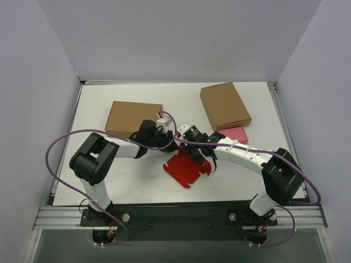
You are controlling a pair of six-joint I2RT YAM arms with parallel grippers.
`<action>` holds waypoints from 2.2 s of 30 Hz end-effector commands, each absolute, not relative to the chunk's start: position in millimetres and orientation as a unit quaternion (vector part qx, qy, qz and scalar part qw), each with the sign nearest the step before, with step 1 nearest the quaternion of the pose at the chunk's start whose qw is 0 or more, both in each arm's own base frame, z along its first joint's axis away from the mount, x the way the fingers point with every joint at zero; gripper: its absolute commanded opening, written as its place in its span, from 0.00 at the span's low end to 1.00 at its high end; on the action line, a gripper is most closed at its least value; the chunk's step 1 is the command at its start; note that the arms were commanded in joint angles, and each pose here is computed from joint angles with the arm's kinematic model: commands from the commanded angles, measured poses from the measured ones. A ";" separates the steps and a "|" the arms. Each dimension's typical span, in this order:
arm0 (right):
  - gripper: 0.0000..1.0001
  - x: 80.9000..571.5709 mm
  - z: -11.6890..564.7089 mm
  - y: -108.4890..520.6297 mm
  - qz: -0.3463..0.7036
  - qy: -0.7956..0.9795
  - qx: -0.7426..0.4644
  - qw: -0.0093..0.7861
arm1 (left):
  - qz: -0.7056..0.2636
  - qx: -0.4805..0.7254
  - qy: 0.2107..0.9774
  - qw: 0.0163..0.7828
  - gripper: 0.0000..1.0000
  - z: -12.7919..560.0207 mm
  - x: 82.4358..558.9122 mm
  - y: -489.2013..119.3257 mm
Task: Fold the paper box
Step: Fold the paper box at the center of the board.
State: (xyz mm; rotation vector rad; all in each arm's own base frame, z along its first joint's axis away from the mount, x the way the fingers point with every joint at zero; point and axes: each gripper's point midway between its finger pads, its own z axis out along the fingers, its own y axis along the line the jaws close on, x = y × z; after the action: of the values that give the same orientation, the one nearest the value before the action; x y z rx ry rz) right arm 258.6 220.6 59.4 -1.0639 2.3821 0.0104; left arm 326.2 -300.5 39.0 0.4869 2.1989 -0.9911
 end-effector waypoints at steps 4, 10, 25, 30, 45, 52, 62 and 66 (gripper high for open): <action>0.05 257.5 50.8 214.9 -0.010 0.886 -0.389 0.251 | -0.435 0.250 0.795 0.342 0.48 68.9 295.1 -325.7; 0.05 255.5 48.9 215.8 -0.006 0.886 -0.391 0.249 | -0.437 0.254 0.791 0.344 0.48 66.6 292.6 -328.5; 0.06 254.6 49.5 216.2 -0.004 0.885 -0.392 0.251 | -0.454 0.286 0.746 0.395 0.50 88.7 285.8 -334.3; 0.06 254.9 50.5 215.7 -0.005 0.885 -0.392 0.252 | -0.457 0.290 0.742 0.397 0.51 88.2 283.3 -334.0; 0.06 252.4 51.9 216.8 0.004 0.885 -0.391 0.255 | -0.425 0.286 0.731 0.450 0.51 86.5 310.4 -336.2; 0.06 252.6 51.7 217.8 0.007 0.885 -0.391 0.254 | -0.425 0.291 0.718 0.468 0.44 88.0 312.8 -339.1; 0.05 251.7 48.6 218.1 0.012 0.887 -0.388 0.250 | -0.439 0.305 0.701 0.473 0.32 84.2 303.1 -349.9; 0.05 250.9 47.9 218.4 0.017 0.887 -0.387 0.250 | -0.438 0.304 0.697 0.479 0.30 83.8 303.3 -350.3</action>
State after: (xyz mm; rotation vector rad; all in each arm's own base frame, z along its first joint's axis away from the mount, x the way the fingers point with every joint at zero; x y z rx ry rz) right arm 265.4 217.5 59.0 -1.0287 2.3698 -0.0119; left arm 306.7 -333.1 65.0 0.6526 1.8582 -1.0706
